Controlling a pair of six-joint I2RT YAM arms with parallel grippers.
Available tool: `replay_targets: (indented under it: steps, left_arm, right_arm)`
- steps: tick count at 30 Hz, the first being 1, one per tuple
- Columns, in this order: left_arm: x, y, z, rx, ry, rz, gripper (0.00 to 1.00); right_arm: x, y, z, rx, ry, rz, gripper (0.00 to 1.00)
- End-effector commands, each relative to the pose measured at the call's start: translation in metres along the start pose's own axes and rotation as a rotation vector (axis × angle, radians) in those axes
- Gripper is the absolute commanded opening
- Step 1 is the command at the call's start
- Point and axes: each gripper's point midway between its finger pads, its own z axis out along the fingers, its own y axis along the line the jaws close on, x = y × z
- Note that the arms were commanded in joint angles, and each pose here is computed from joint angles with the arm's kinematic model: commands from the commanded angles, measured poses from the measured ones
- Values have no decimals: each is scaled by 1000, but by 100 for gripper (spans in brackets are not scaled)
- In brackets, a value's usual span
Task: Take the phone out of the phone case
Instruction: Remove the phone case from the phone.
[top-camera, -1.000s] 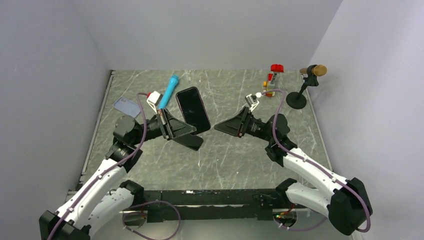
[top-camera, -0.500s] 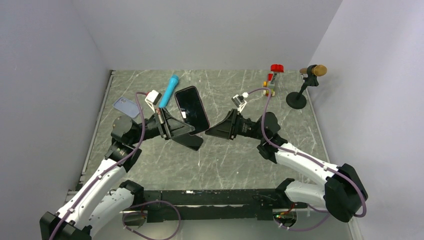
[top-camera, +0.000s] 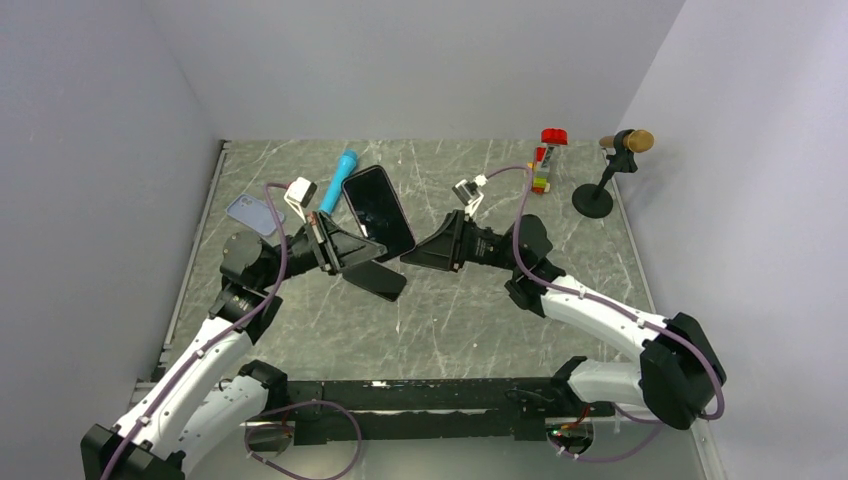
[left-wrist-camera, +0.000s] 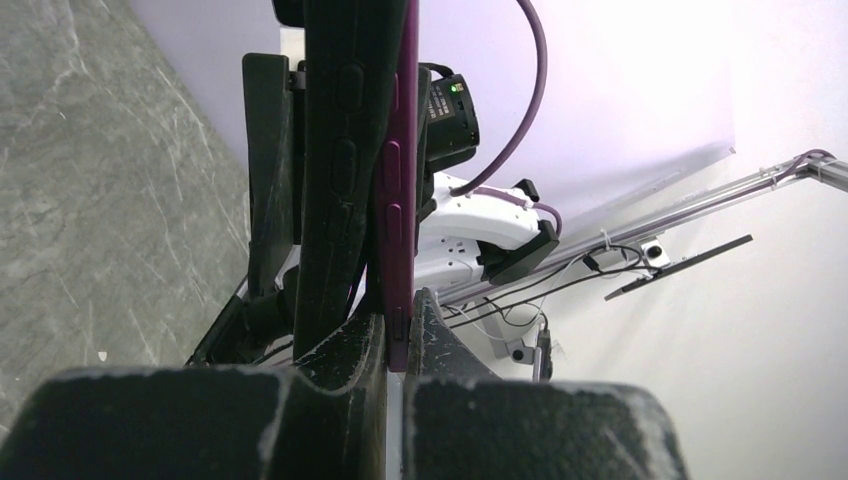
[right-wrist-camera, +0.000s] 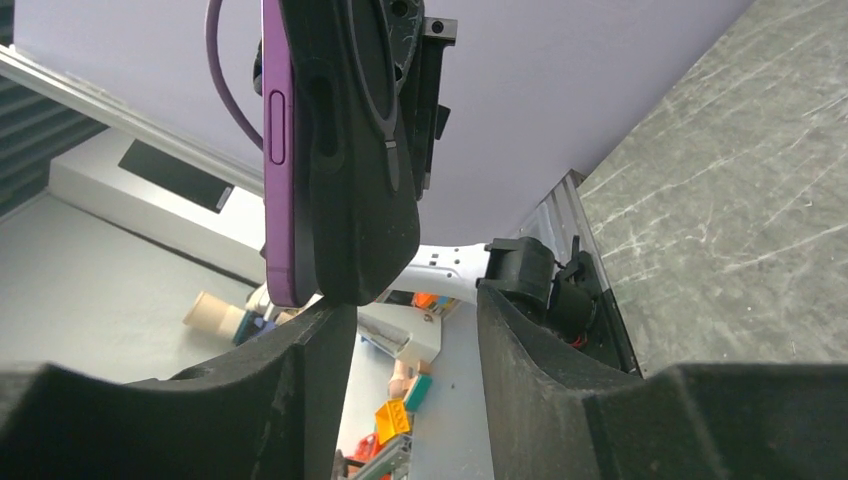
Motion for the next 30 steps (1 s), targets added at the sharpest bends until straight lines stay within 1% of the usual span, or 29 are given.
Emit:
replay_targets:
  steps: [1, 3, 8, 11, 12, 13, 17, 18, 21, 23, 26, 30]
  left_arm:
    - [14, -15, -5, 62, 67, 47, 0]
    - [15, -15, -5, 62, 66, 45, 0]
    - [17, -13, -7, 55, 67, 45, 0]
    - [18, -12, -8, 55, 64, 43, 0]
    - [18, -12, -8, 58, 66, 46, 0]
    - [18, -13, -8, 62, 66, 51, 0]
    - [20, -11, -10, 62, 64, 38, 0]
    - [21, -10, -10, 60, 67, 34, 0]
    - [23, -1, -10, 36, 67, 11, 0]
    - [25, 3, -11, 42, 60, -16, 0]
    - [28, 1, -11, 69, 70, -35, 0]
    - [37, 8, -10, 45, 88, -53, 0]
  right_arm:
    - [-21, 27, 16, -75, -60, -90, 49]
    - [-20, 26, 19, -80, -60, -88, 46]
    - [-20, 21, 21, -68, -69, -86, 46]
    - [-24, 21, 18, -48, -98, -99, 47]
    - [-24, 20, 18, -34, -99, -107, 46]
    - [-25, 19, 18, -26, -99, -109, 40]
    - [-28, 23, 22, -40, -101, -119, 6]
    - [-29, 23, 23, -41, -103, -129, 0]
    - [-31, 25, 31, -59, -119, -182, 0]
    - [-33, 17, 38, -44, -142, -198, 0]
    - [-42, -6, 47, 33, -188, -218, 0]
    - [-58, -29, 52, 113, -262, -223, 0]
